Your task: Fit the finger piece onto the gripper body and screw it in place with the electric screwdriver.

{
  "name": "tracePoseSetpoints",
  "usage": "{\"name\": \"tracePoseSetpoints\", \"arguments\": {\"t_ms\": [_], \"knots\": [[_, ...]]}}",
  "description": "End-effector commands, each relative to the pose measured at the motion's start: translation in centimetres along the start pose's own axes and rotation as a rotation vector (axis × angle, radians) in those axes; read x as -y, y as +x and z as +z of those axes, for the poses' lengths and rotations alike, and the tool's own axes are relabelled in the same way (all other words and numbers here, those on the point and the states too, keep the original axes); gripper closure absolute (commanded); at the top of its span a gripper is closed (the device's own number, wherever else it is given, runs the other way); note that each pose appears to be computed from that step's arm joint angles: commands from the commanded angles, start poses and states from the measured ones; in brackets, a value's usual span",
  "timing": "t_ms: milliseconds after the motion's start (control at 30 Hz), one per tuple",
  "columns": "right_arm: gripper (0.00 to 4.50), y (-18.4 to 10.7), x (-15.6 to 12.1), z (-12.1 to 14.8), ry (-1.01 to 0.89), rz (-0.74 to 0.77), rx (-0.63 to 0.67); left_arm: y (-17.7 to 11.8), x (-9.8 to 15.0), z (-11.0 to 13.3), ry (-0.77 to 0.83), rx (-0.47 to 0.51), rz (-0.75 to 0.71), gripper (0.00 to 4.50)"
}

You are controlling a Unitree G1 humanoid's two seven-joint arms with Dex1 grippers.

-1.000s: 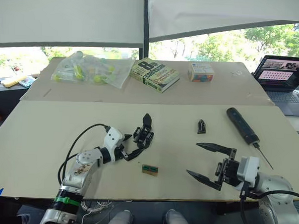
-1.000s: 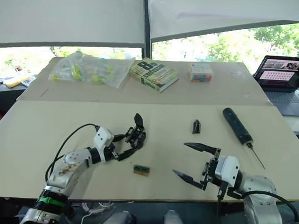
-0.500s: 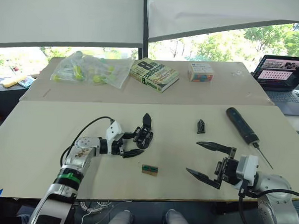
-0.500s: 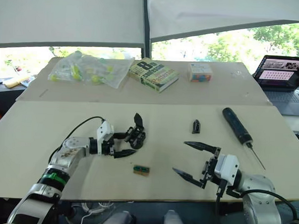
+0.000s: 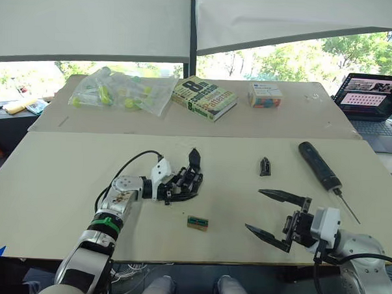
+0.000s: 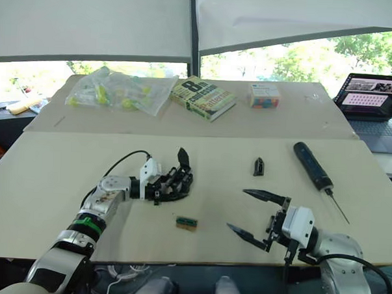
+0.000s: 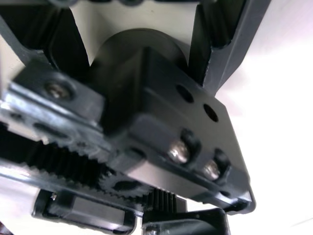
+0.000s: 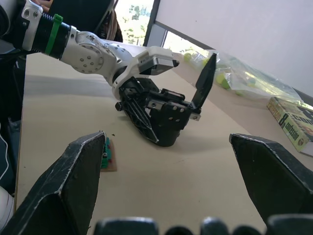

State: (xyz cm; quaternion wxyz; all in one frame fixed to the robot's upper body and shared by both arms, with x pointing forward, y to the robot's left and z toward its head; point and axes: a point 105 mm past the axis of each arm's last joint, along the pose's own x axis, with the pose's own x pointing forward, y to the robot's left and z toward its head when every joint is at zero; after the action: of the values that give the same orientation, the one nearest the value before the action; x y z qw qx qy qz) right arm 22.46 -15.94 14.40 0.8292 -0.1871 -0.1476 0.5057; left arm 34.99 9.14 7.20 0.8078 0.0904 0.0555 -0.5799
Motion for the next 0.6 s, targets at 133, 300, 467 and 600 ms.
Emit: {"name": "tracePoseSetpoints", "arguments": {"t_ms": [133,300,467,600], "knots": [[0.00,0.0,0.2,0.9,-0.024,-0.007,0.021,-0.7,0.3,0.6,-0.019,0.058,0.098,2.15],[0.00,0.0,0.1,0.9,-0.021,-0.005,0.024,-0.7,1.4,1.3,-0.011,0.086,0.183,2.15],[0.00,0.2,0.0,0.8,-0.014,0.006,0.030,-0.6,1.5,0.3,-0.021,0.061,0.241,2.15],[0.00,0.2,0.2,0.8,-0.017,0.011,0.029,-0.6,0.9,-0.1,-0.019,0.039,0.269,2.15]]}}
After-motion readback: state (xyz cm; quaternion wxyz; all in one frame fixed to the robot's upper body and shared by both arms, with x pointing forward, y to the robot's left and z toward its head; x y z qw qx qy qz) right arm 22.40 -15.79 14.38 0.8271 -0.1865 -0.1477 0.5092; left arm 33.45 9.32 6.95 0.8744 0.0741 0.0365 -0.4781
